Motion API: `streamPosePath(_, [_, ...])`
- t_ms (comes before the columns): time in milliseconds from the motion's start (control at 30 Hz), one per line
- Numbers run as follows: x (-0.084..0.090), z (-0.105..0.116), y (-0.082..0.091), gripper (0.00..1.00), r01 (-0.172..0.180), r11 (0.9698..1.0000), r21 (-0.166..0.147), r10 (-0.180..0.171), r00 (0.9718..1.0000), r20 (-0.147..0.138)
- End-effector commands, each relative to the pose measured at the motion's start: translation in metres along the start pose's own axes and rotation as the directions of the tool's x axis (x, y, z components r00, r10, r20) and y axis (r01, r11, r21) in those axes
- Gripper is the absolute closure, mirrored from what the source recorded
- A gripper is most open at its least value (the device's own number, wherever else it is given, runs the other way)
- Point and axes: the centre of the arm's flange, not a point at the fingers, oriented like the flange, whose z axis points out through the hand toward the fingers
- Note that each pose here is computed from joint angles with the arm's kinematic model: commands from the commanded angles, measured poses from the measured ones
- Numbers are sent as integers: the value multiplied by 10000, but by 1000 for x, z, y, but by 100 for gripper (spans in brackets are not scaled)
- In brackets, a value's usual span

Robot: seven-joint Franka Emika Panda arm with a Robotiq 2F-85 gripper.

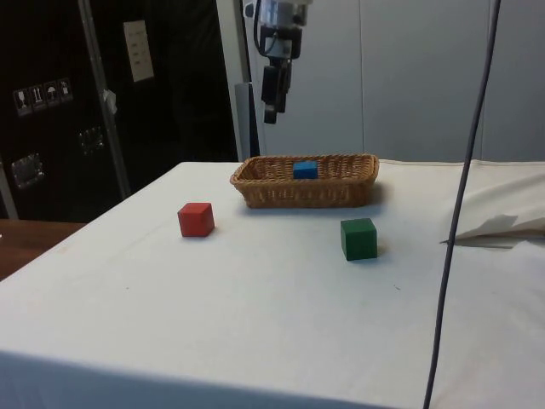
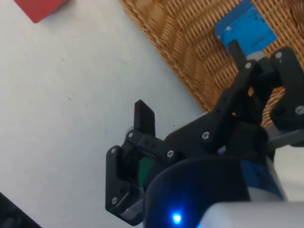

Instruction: Pick up the blue cube and place it into the basket.

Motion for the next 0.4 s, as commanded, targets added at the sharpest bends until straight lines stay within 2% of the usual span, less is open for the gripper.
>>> streamPosePath(0, [0, 0, -3, 0, 18, 9999, -162, -16, 9999, 125])
streamPosePath(33, [2, 0, -5, 0, 39, 9998, -189, -36, 9999, 150])
streamPosePath(67, [1, -1, -4, 0, 49, 10000, -68, -48, 10000, 38])
streamPosePath(100, [3, -1, -7, 0, 68, 9997, -238, -64, 9998, 164])
streamPosePath(333, [13, 0, -26, 0, 200, 9987, -464, -187, 9994, 285])
streamPosePath(367, [12, -1, -25, 0, 216, 9992, -345, -208, 9996, 215])
